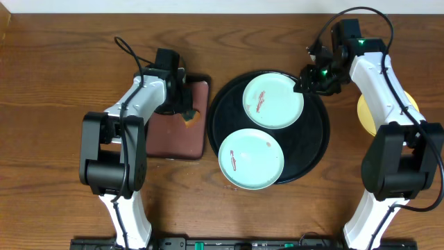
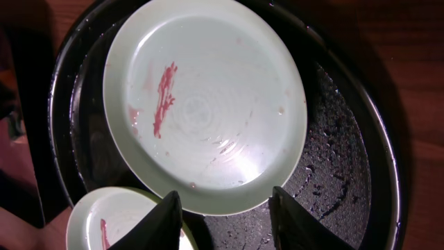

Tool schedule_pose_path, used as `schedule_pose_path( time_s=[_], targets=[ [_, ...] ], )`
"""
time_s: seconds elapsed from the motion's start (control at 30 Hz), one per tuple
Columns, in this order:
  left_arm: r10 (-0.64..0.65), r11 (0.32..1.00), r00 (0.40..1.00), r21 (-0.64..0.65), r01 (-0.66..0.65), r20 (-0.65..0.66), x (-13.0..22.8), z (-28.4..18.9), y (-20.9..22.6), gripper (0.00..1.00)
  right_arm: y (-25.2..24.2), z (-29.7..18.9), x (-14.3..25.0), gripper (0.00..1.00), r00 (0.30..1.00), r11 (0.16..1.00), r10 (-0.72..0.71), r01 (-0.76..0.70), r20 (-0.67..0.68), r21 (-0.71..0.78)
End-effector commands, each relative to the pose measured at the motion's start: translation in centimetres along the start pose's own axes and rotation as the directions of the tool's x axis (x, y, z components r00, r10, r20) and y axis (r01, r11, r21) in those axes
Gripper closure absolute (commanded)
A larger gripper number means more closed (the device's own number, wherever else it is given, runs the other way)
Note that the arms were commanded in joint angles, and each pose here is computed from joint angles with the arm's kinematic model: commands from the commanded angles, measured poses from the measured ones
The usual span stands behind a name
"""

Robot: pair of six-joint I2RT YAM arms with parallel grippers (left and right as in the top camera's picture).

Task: Clean dirty plates on tray and stack at the side
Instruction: 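Move the right gripper to the rim of the upper green plate, then grasp the sponge with the left gripper and lift it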

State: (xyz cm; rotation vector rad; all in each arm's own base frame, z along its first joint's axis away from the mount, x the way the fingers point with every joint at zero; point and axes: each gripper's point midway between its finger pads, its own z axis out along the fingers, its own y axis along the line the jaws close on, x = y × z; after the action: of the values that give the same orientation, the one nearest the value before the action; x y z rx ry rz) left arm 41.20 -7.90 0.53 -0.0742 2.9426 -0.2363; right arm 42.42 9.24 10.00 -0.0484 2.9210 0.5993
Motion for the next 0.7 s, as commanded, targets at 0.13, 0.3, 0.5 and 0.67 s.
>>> schedule_pose_path(
  time_s=[0.13, 0.3, 0.5, 0.67],
  targets=[
    [0.058, 0.998, 0.998, -0.013, -0.058, 0.031, -1.1, -2.4, -0.2, 0.52, 0.4, -0.8, -0.1, 0.62, 1.000, 1.000, -0.001, 0.001, 0.011, -0.015],
    [0.047, 0.999, 0.998, -0.001, -0.047, 0.032, -0.5, -4.6, -0.6, 0.39, 0.4, -0.8, -0.1, 0.62, 1.000, 1.000, -0.001, 0.001, 0.011, -0.015],
    [-0.173, 0.985, 0.983, -0.003, 0.174, -0.060, 2.0, -3.8, -0.9, 0.47, 0.4, -0.8, -0.1, 0.62, 1.000, 1.000, -0.002, 0.002, 0.012, -0.015],
    [-0.293, 0.956, 0.956, 0.009, 0.293, -0.022, 2.1, -1.8, -1.8, 0.52, 0.4, -0.8, -0.1, 0.62, 1.000, 1.000, -0.001, 0.002, 0.011, -0.015]
  ],
)
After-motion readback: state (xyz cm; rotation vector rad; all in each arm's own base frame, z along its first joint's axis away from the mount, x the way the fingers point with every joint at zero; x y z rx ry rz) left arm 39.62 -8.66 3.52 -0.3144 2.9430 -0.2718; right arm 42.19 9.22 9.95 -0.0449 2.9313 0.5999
